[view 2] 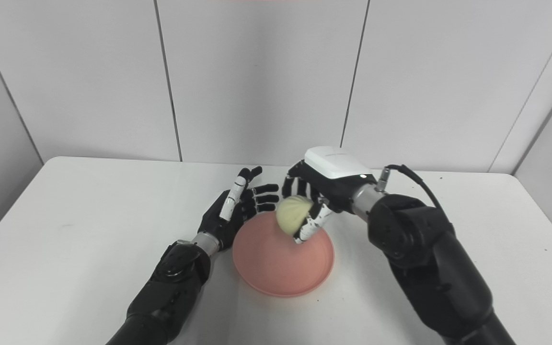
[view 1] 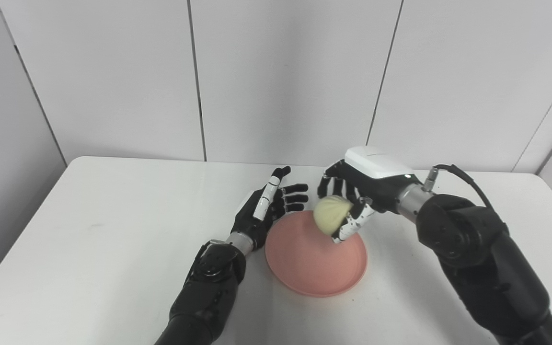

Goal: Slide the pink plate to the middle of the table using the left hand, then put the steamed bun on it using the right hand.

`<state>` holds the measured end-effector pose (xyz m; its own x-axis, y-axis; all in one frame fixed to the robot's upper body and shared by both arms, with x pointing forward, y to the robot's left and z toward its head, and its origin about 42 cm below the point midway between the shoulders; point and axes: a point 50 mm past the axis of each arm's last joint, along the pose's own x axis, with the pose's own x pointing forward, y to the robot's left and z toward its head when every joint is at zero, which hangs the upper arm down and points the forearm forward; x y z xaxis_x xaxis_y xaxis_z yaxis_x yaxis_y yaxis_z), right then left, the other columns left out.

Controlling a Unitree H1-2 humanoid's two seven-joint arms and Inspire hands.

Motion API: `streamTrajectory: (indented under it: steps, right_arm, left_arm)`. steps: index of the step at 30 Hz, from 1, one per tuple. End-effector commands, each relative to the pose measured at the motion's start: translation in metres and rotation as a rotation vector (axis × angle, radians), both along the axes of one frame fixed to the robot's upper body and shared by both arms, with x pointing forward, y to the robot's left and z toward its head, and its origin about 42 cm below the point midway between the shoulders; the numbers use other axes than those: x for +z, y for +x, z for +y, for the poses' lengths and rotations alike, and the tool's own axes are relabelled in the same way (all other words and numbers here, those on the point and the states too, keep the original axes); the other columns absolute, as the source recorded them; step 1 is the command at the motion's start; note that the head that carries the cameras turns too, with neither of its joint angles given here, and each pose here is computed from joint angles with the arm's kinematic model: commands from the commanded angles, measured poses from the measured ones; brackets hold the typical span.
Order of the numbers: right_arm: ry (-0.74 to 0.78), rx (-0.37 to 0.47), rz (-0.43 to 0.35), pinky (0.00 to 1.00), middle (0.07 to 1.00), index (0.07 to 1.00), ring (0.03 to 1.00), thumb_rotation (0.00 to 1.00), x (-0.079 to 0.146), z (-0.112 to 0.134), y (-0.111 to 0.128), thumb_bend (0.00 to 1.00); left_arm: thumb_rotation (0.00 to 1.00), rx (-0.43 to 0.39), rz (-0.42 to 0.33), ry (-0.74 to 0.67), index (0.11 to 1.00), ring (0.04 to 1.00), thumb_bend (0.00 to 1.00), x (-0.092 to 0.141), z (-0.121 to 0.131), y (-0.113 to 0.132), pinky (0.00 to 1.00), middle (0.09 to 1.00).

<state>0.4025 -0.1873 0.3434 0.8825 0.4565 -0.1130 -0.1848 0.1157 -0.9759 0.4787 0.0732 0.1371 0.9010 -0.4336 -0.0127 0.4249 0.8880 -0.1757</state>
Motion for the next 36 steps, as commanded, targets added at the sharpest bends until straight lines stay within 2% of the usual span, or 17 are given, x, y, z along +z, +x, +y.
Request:
streamTrajectory:
  steps: [1, 4, 7, 16, 22, 26, 35, 36]
  right_arm:
    - [-0.004, -0.008, -0.059, 0.25, 0.42, 0.53, 0.344, 0.0, 0.016, 0.004, 0.0, 0.52]
    - [-0.017, -0.01, -0.035, 0.24, 0.415, 0.53, 0.328, 0.0, 0.005, 0.011, 0.002, 0.52]
    - [-0.016, -0.005, -0.007, 0.22, 0.47, 0.493, 0.307, 0.0, -0.004, 0.013, 0.005, 0.53]
    - [-0.036, -0.039, 0.052, 0.2, 0.475, 0.489, 0.287, 0.0, -0.03, 0.015, 0.022, 0.53]
    - [-0.059, -0.037, 0.056, 0.21, 0.475, 0.489, 0.294, 0.0, -0.045, 0.015, 0.029, 0.53]
    - [-0.069, -0.035, 0.056, 0.18, 0.473, 0.49, 0.258, 0.0, -0.052, 0.014, 0.029, 0.53]
    - [-0.074, -0.025, 0.063, 0.24, 0.481, 0.493, 0.33, 0.0, -0.059, 0.013, 0.029, 0.53]
    - [-0.078, -0.018, 0.058, 0.24, 0.482, 0.616, 0.347, 0.0, -0.059, 0.013, 0.029, 0.55]
  left_arm:
    - [0.91, 0.0, 0.142, 0.048, 0.934, 0.705, 0.76, -0.036, 0.003, -0.016, 0.71, 0.736]
    - [0.91, 0.001, 0.145, 0.051, 0.937, 0.71, 0.76, -0.036, 0.003, -0.016, 0.72, 0.738]
    - [0.91, 0.001, 0.144, 0.055, 0.937, 0.71, 0.75, -0.036, 0.003, -0.016, 0.72, 0.74]
    - [0.92, -0.005, 0.14, 0.062, 0.943, 0.707, 0.75, -0.036, 0.002, -0.016, 0.71, 0.737]
    - [0.92, -0.01, 0.14, 0.064, 0.944, 0.706, 0.75, -0.036, 0.002, -0.015, 0.71, 0.741]
    - [0.92, -0.01, 0.143, 0.062, 0.942, 0.709, 0.74, -0.035, 0.002, -0.016, 0.72, 0.742]
    - [0.92, -0.012, 0.138, 0.067, 0.939, 0.712, 0.72, -0.034, 0.0, -0.015, 0.72, 0.742]
    - [0.92, -0.013, 0.138, 0.067, 0.939, 0.71, 0.72, -0.034, 0.0, -0.015, 0.72, 0.74]
